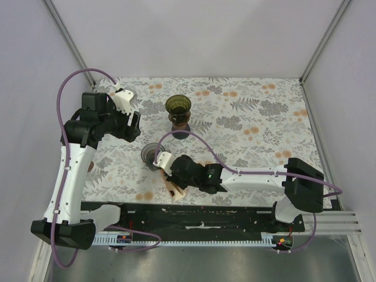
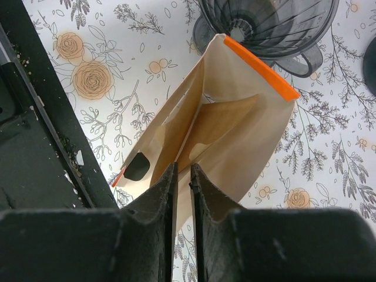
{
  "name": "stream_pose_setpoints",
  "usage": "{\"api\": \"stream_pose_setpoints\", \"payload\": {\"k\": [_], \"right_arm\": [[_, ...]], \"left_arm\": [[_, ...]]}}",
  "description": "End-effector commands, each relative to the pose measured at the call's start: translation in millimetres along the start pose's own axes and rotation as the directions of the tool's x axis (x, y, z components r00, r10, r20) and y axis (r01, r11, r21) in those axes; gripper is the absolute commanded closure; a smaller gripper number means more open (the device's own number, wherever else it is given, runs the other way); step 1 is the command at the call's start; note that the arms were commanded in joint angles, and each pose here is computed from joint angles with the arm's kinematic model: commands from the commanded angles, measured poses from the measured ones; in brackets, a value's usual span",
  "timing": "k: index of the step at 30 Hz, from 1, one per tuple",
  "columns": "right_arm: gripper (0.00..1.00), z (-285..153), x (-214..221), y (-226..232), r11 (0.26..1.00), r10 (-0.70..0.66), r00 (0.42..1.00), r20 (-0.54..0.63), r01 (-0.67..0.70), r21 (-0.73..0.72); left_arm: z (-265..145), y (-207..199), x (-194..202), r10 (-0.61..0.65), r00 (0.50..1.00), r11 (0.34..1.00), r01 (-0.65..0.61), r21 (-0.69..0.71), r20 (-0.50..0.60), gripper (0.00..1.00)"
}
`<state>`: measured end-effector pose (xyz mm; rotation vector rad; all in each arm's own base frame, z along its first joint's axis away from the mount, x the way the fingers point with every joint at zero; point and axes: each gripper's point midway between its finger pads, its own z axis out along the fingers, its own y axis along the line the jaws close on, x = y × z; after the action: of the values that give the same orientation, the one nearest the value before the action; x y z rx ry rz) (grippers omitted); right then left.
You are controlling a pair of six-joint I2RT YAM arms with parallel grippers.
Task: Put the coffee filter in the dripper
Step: Pick up the coffee filter from the coffee filter holder.
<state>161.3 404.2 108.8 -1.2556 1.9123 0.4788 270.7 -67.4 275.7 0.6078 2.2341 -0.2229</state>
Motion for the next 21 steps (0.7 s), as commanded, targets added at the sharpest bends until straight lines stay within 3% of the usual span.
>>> {"api": "stream_pose_setpoints", "payload": {"k": [1, 4, 10, 21], "right_arm": [[0.80, -3, -21, -5, 1.000, 0.012, 0.999, 0.052, -0.014, 0.021], [0.79, 1, -19, -5, 0.999, 0.021, 0.999, 0.045, -0.022, 0.025], [0.68, 6, -16, -8, 0.998, 0.041, 0.999, 0.032, -0.043, 0.051], [0.67, 7, -9, -15, 0.993, 0.056, 0.998, 0.010, -0.057, 0.099]], "left_arm": [[-5, 2, -8, 0.034, 0.998, 0.999, -0.034, -0.009, 0.048, 0.21], [-5, 1, -8, 0.034, 0.998, 0.999, -0.034, -0.008, 0.049, 0.21], [-6, 1, -8, 0.033, 0.998, 0.999, -0.033, -0.009, 0.049, 0.21], [-6, 1, -8, 0.036, 0.998, 0.999, -0.036, -0.005, 0.050, 0.21]]}}
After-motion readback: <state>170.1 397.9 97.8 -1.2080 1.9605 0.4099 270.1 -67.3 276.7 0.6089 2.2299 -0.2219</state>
